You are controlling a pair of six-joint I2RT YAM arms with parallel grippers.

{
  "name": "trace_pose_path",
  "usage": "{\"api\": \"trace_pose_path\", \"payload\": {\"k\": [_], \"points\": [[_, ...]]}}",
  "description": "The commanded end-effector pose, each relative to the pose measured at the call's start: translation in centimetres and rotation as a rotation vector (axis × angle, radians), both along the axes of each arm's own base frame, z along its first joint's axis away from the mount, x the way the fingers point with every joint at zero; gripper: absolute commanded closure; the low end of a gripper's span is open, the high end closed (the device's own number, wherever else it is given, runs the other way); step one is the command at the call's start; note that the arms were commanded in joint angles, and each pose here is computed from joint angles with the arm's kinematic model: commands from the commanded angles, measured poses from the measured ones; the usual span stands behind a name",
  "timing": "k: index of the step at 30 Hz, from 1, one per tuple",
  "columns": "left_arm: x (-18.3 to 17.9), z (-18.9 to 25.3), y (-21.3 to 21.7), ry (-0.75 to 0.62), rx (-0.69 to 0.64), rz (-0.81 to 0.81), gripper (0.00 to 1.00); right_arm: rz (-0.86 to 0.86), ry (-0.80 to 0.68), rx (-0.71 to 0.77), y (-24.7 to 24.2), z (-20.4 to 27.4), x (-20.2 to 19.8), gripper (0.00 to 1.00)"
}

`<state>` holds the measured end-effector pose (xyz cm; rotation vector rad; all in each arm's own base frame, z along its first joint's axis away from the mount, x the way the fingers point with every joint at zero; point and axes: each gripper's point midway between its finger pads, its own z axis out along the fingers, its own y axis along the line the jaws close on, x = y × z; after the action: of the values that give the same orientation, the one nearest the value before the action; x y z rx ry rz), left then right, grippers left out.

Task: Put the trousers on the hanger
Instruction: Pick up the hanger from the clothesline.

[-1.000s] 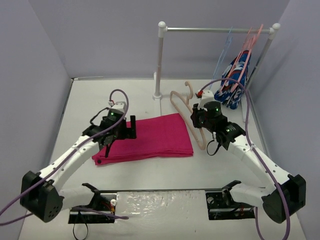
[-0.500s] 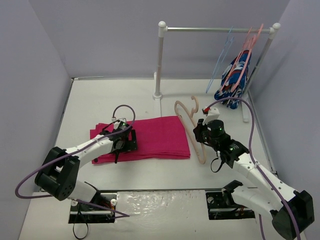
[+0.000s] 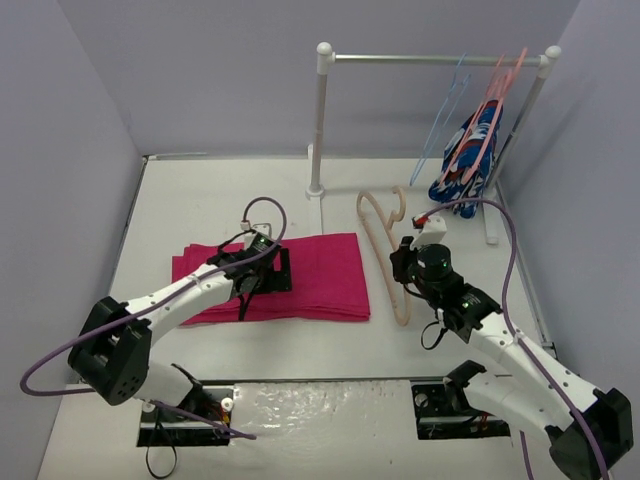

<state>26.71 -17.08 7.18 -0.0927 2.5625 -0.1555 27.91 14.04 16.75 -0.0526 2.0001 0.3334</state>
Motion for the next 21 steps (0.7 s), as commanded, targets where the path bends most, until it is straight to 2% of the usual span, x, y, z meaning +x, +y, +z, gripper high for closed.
{"api": "trace_pose_path", "payload": {"k": [1,7,11,16,21], "points": [[2.7,5.7,-7.5,-0.161,-0.097,-0.067,0.07,-0.154,-0.100,0.024,-2.2,2.8,1.2,1.00],[4.7,6.7,-16.2,-0.192,-0.130,-0.186,0.14,-0.149,-0.075,0.048,-2.0,1.8,0.6,1.00],[5.9,5.5,-20.4,-0.182,-0.137,-0.227,0.16,-0.164,-0.066,0.060,-2.2,1.3,0.4,1.00],[6.6,3.4,-22.6,-0.167,-0.151,-0.229,0.22,-0.185,-0.067,0.094,-2.6,0.8,-0.1,1.00],[6.8,1.7,-24.6,-0.166,-0.107,-0.252,0.26,-0.193,-0.062,0.104,-2.8,0.2,-0.5,1.00]]}}
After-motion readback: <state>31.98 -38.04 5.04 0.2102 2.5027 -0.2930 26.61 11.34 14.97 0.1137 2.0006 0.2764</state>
